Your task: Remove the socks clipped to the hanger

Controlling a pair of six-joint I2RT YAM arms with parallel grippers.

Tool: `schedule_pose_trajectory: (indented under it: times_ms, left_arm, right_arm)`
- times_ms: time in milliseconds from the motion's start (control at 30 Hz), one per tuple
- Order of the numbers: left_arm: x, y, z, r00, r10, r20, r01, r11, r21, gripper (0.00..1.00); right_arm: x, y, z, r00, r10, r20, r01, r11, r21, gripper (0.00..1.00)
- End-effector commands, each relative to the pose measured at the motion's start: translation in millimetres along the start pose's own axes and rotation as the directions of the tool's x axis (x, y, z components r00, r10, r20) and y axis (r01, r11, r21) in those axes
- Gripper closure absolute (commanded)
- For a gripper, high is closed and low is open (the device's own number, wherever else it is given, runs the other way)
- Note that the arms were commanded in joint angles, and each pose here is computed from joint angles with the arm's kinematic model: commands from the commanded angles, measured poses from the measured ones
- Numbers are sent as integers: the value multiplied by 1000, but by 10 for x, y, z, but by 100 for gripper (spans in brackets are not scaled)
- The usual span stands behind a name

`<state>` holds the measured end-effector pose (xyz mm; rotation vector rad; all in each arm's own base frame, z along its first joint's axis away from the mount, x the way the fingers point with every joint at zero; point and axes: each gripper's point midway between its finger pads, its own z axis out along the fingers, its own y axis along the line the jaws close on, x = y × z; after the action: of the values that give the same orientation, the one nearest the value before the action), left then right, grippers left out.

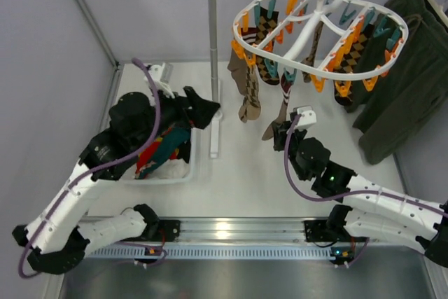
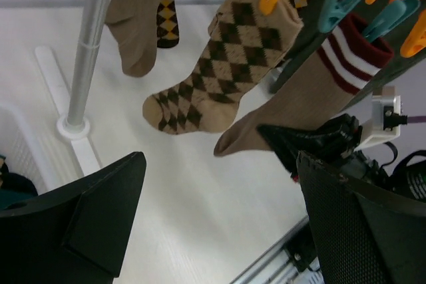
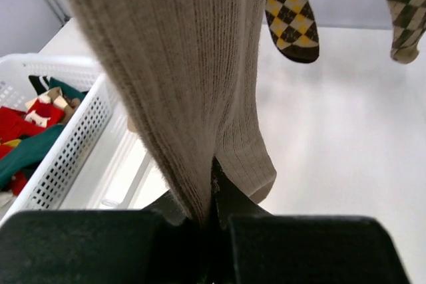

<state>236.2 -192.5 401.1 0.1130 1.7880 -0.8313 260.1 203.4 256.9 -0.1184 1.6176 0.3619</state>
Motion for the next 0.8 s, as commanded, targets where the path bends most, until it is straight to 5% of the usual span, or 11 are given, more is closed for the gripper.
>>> schedule_pose_trajectory:
  times_ms: [0, 67, 267, 567, 767]
  left_arm:
    - [-302, -316, 122, 981, 112, 155, -91, 986, -142, 1]
    - [-87, -615, 134, 960, 236, 150, -193, 947, -256, 1]
    - [-44, -1388, 400, 929, 347, 127, -318, 927, -200, 1]
    - [12, -1745, 901, 861, 500, 95, -463, 847, -262, 1]
    - [-34, -1708, 1119, 873, 479, 96, -449, 864, -227, 4]
  right_arm:
    - [93, 176, -21, 999, 26, -26, -27, 998, -48, 100]
    - [103, 233, -38, 999, 29, -31, -31, 998, -57, 100]
    - [129, 401, -28, 998, 22, -53, -25, 997, -74, 100]
    - [71, 500, -86, 999, 28, -42, -32, 995, -97, 100]
    - [22, 467, -141, 999, 43, -25, -45, 994, -100, 100]
